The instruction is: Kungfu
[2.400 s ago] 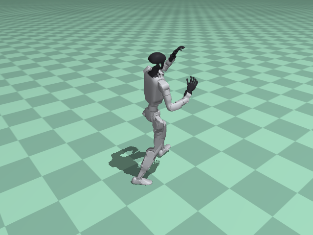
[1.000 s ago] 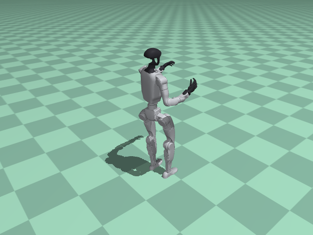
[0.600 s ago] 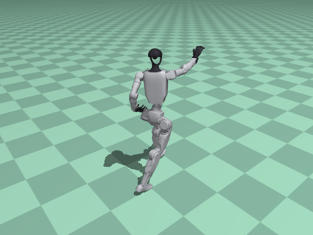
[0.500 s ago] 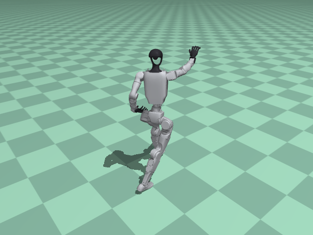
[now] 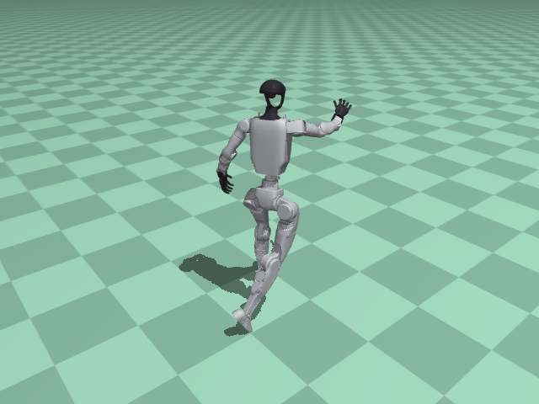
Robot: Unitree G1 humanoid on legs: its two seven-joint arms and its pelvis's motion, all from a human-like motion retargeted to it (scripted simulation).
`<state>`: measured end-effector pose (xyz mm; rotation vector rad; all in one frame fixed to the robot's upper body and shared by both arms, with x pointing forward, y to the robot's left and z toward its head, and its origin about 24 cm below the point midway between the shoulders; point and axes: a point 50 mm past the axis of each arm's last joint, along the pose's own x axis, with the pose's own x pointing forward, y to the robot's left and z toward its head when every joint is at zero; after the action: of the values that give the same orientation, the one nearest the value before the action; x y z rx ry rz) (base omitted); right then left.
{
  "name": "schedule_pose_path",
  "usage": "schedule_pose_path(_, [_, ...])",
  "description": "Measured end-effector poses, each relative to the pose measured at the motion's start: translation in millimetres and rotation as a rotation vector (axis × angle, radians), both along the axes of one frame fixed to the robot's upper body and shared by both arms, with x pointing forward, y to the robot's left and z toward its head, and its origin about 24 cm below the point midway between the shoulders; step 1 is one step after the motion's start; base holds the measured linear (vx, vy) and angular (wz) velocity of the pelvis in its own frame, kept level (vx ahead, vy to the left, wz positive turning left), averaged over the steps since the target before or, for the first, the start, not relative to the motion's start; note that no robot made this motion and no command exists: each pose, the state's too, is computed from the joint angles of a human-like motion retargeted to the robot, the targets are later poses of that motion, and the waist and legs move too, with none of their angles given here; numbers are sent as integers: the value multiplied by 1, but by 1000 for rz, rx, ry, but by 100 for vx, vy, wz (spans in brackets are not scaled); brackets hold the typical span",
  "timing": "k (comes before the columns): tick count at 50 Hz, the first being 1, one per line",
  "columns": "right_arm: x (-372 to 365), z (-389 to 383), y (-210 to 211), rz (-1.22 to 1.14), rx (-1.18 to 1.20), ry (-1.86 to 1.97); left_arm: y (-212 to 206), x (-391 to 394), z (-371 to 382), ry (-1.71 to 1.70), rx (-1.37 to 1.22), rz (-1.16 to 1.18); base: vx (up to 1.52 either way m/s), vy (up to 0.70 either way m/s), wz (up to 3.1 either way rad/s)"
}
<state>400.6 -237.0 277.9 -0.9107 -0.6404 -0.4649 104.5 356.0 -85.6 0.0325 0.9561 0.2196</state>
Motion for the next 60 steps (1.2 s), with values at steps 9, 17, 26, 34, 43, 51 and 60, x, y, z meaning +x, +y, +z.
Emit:
schedule_pose_path(9, [-23,7,98,657,286,-242,-132,200,56,-475,161,-505,60,6,86])
schedule_pose_path(17, [-114,92,203,1517,238,-366,-306,272,276,-1512,-13,-643,52,-9,58])
schedule_pose_path(26, [-176,110,231,1932,152,-313,-341,193,440,-2294,61,-568,65,-38,54])
schedule_pose_path(34, [-149,99,217,1810,266,-284,-336,198,420,-2259,-96,-502,75,-67,55])
schedule_pose_path(43, [-63,-86,185,1272,487,275,-222,240,92,-562,555,-973,55,-56,-89])
schedule_pose_path(51, [-200,-402,35,202,362,1858,-76,-90,-64,1233,166,-988,49,-26,-181])
schedule_pose_path(60, [-482,-420,-32,-45,618,2818,-119,-330,-8,1420,-557,-905,39,-7,-69])
